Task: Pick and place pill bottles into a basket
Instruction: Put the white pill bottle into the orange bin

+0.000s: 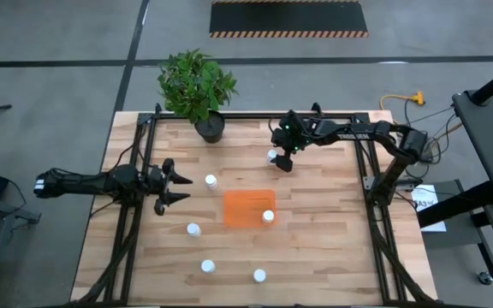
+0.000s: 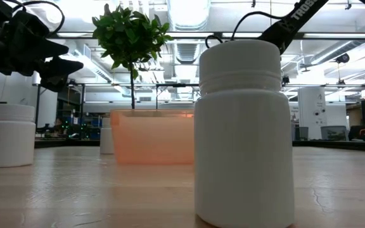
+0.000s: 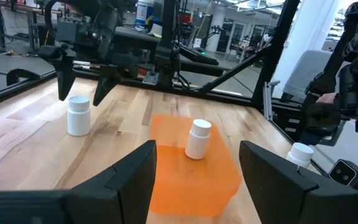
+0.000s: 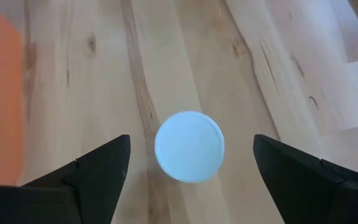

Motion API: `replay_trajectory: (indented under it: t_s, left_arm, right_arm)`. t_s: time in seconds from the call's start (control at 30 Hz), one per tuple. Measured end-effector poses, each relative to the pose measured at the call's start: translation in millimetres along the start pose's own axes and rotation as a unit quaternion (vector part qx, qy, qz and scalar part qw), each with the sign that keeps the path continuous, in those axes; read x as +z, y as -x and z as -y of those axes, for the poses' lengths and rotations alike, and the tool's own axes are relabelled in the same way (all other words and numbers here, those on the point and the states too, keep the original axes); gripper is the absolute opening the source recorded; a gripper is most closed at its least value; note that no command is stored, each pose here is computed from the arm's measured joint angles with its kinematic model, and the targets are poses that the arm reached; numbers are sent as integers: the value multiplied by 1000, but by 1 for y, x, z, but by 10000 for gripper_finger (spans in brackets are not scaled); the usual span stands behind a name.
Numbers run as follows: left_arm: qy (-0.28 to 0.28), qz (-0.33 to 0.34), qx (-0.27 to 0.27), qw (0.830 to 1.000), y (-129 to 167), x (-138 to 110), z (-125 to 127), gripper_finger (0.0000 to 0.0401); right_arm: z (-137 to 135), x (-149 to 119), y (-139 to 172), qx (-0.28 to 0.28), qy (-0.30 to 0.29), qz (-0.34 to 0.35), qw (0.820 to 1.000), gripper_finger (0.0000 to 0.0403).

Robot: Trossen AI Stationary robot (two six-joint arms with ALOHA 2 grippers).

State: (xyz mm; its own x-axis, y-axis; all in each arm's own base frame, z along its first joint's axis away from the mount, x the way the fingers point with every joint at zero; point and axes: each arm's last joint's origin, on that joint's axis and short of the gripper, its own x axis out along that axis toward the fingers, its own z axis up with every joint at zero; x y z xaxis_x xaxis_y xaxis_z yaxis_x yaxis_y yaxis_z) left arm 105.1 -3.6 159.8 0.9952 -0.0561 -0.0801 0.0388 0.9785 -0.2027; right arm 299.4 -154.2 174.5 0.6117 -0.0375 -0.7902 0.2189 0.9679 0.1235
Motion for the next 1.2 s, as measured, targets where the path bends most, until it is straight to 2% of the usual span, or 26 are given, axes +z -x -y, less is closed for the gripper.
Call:
replay_trajectory:
  t_s: [0.5,0.63,0.93,1.2]
  left_arm:
    - [0,1,0,1000,0,0,0,212]
    - [0,1,0,1000,0,0,0,212]
    - [0,1,-1,1000,0,0,0,212]
    - [0,1,0,1000,0,0,0,212]
  right_arm:
    - [2,0,-3,-13,4,-2,1000,322]
    - [2,1,-3,-15,3,-1,1000,283]
    - [2,1,-3,-13,-4,0,1000,137]
    - [-5,9,13,17,-29,11,999,136]
